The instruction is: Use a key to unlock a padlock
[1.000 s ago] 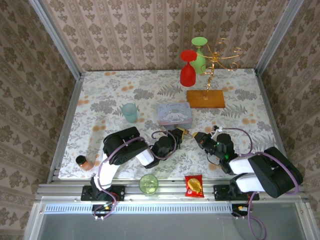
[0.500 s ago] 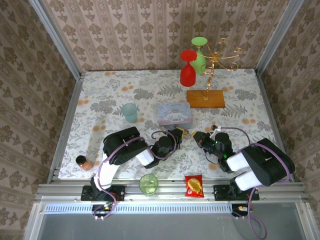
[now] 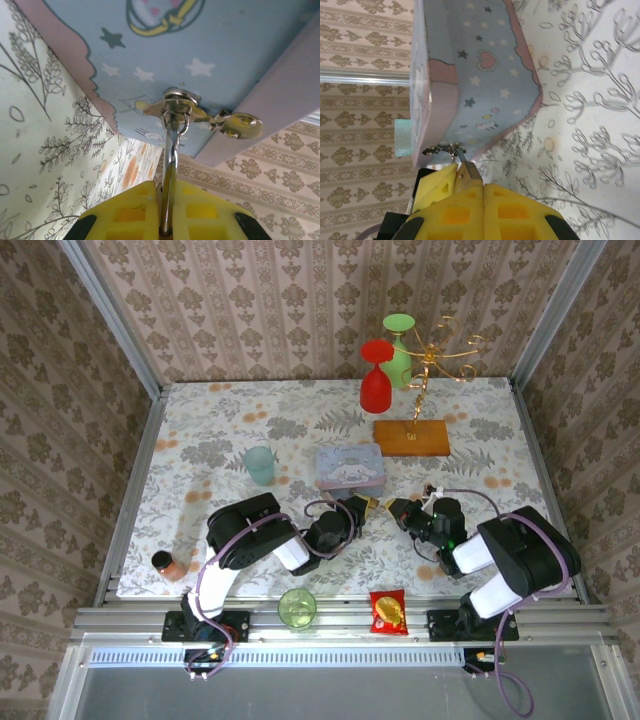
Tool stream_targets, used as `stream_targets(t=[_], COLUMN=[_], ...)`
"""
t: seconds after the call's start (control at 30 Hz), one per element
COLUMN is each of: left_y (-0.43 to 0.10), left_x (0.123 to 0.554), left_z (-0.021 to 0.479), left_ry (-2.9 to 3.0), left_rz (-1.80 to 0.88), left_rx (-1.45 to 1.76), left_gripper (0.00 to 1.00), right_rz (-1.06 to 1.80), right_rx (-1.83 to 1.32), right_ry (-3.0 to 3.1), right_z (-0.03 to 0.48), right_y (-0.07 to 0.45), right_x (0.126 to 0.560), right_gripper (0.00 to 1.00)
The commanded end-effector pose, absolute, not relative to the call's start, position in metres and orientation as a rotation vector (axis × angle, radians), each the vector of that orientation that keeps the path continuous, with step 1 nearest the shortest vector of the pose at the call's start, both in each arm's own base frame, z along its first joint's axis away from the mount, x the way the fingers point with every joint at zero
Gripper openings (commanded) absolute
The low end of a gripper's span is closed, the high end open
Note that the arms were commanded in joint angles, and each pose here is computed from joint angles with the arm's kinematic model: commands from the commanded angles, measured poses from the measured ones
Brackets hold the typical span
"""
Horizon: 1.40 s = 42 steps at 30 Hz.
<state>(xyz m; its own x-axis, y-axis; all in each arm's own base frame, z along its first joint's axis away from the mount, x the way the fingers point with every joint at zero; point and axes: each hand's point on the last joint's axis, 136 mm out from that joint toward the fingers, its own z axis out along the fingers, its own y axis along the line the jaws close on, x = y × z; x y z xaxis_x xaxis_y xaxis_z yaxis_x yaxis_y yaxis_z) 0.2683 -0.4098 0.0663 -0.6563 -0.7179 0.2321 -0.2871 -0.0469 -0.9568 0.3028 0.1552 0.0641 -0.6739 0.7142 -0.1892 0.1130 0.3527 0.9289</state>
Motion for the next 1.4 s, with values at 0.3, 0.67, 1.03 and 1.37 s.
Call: stream_targets(t=[0.3,0.67,1.03,1.37], left_y=[-0.439,-0.434,-0.432,-0.408], left_x=[0.249,0.244,0.245,0.250], left_z=[0.073,0.061,0.054,0.054], left_ry=[1.978,2.031,2.067,2.059], left_rz=[-1.873,-1.816,-1.798,-1.717], left_rx=[-0.980,-0.910,-0.869,-0.826], left_gripper=[0.00,0.00,0.08,0.00], right_rz=[1.425,1.156,1.063,1.083], right_rx=[0.602,0.330,0.151,0.159], right_ry=[2.082,2.236,2.260,2.294], right_z=[0.064,0.050,0.050,0.042], right_y=[0.182,0.208,0.213,0.211], right_x=[0.306,0.286,0.280,0.278], right_gripper=[0.00,0.00,0.00,0.23])
